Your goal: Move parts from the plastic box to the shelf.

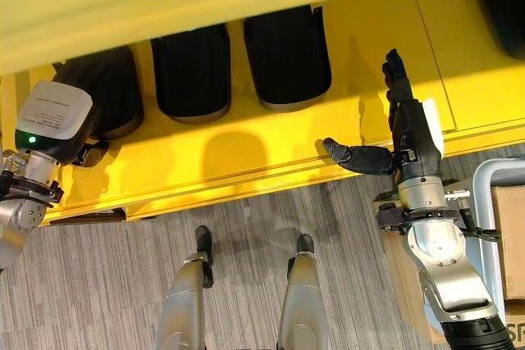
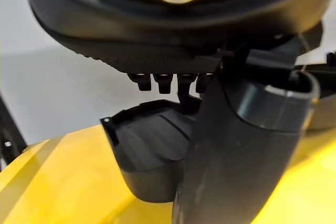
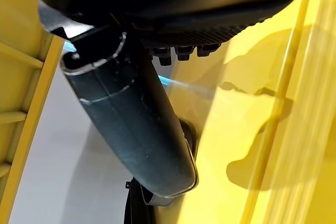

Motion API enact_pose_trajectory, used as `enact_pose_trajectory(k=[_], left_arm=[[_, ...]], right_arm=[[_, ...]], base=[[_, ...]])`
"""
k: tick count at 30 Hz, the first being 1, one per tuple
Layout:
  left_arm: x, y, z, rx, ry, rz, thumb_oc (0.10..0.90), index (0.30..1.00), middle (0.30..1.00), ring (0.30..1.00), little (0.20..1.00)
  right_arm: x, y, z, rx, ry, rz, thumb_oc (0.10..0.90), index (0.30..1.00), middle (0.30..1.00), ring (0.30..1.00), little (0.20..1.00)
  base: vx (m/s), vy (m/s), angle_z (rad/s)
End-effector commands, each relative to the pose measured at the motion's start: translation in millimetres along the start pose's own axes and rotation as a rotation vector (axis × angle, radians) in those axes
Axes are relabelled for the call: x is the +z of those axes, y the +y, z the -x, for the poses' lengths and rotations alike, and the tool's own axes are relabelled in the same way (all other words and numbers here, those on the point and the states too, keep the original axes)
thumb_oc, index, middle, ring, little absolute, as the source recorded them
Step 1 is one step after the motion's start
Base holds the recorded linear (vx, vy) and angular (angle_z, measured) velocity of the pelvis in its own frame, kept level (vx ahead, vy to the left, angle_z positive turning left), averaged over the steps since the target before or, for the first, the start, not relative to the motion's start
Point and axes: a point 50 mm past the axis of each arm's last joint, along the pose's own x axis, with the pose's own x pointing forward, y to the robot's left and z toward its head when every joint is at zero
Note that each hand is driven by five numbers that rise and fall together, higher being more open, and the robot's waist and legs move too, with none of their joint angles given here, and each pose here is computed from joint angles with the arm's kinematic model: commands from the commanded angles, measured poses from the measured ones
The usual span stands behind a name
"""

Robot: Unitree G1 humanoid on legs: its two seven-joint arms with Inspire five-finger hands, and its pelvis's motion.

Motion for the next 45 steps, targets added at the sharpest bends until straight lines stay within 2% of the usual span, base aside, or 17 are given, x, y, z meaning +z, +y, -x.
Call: enact_pose_trajectory(k=[1,10,17,21,22,35,45], left_arm=[[-21.8,28.0,-7.6,0.169,0.089,-0.006,0.900,1.000,1.000,1.000,1.000],[-14.8,39.4,-8.0,0.254,0.037,0.000,0.900,1.000,1.000,1.000,1.000],[-10.0,56.2,-2.1,0.447,-0.011,0.019,0.900,1.000,1.000,1.000,1.000],[-10.2,56.1,-1.8,0.447,-0.011,0.019,0.900,1.000,1.000,1.000,1.000],[-8.3,63.0,-0.8,0.490,-0.030,0.056,0.900,1.000,1.000,1.000,1.000],[-6.5,75.3,0.8,0.495,-0.058,0.099,0.900,1.000,1.000,1.000,1.000],[-5.0,69.6,4.5,0.444,-0.072,0.062,0.900,1.000,1.000,1.000,1.000]], right_arm=[[45.2,-8.8,-15.0,-0.096,-0.273,-0.024,0.900,1.000,1.000,1.000,1.000],[44.5,-9.4,-14.0,-0.089,-0.264,-0.020,0.900,1.000,1.000,1.000,1.000],[42.4,-10.9,-11.2,-0.097,-0.259,-0.018,0.900,1.000,1.000,1.000,1.000],[42.4,-10.8,-11.2,-0.096,-0.259,-0.018,0.900,1.000,1.000,1.000,1.000],[40.9,-11.6,-8.7,-0.101,-0.255,-0.015,0.900,1.000,1.000,1.000,1.000],[44.5,-14.7,-8.1,-0.093,-0.255,-0.012,0.900,1.000,1.000,1.000,1.000],[44.2,-15.4,-5.8,-0.090,-0.255,-0.016,0.900,1.000,1.000,1.000,1.000]], base=[[0.00,0.000,0.00],[0.00,0.001,0.00],[0.00,0.000,0.00],[0.00,0.000,0.00],[0.00,0.000,0.00],[0.00,0.000,0.00],[0.00,0.000,0.00]])
